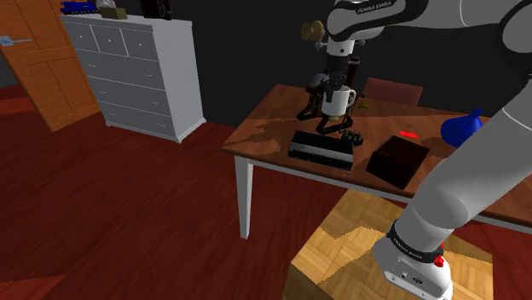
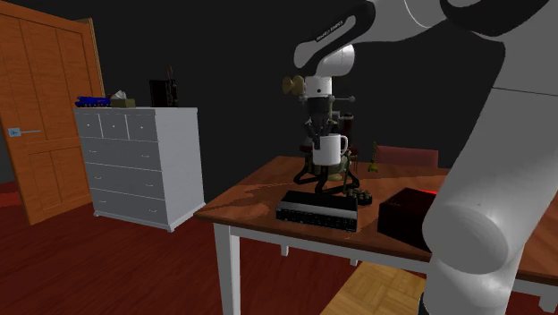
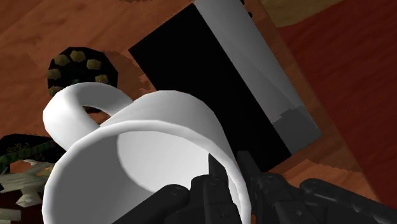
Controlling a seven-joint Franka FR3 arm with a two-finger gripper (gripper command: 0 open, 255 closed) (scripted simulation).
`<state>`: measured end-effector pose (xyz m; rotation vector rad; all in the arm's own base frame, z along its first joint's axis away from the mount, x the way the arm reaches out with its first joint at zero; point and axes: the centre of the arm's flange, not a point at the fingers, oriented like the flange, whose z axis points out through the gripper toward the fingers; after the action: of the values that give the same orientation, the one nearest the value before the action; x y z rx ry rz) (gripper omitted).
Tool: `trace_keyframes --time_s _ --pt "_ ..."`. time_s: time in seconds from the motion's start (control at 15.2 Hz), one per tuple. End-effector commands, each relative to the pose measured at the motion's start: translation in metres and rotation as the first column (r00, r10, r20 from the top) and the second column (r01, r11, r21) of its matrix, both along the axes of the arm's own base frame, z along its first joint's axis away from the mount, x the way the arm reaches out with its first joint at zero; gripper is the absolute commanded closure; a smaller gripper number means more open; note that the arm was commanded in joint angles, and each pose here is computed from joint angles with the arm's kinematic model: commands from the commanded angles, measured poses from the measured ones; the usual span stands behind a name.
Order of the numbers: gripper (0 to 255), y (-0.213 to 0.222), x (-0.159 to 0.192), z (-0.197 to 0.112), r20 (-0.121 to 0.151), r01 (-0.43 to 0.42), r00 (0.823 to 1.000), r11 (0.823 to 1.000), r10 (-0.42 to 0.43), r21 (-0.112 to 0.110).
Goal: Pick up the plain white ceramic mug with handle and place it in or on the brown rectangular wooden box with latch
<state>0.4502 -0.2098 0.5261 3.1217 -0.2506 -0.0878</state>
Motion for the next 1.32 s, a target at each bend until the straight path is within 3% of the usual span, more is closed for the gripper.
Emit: trace_keyframes --time_s 0.0,1.25 --pt "255 -0.004 -0.026 0.003 0.0 -0.001 1.0 1.0 0.001 0.0" --pt "255 -0.055 -0.271 0.014 0.0 -0.001 1.0 1.0 0.001 0.0"
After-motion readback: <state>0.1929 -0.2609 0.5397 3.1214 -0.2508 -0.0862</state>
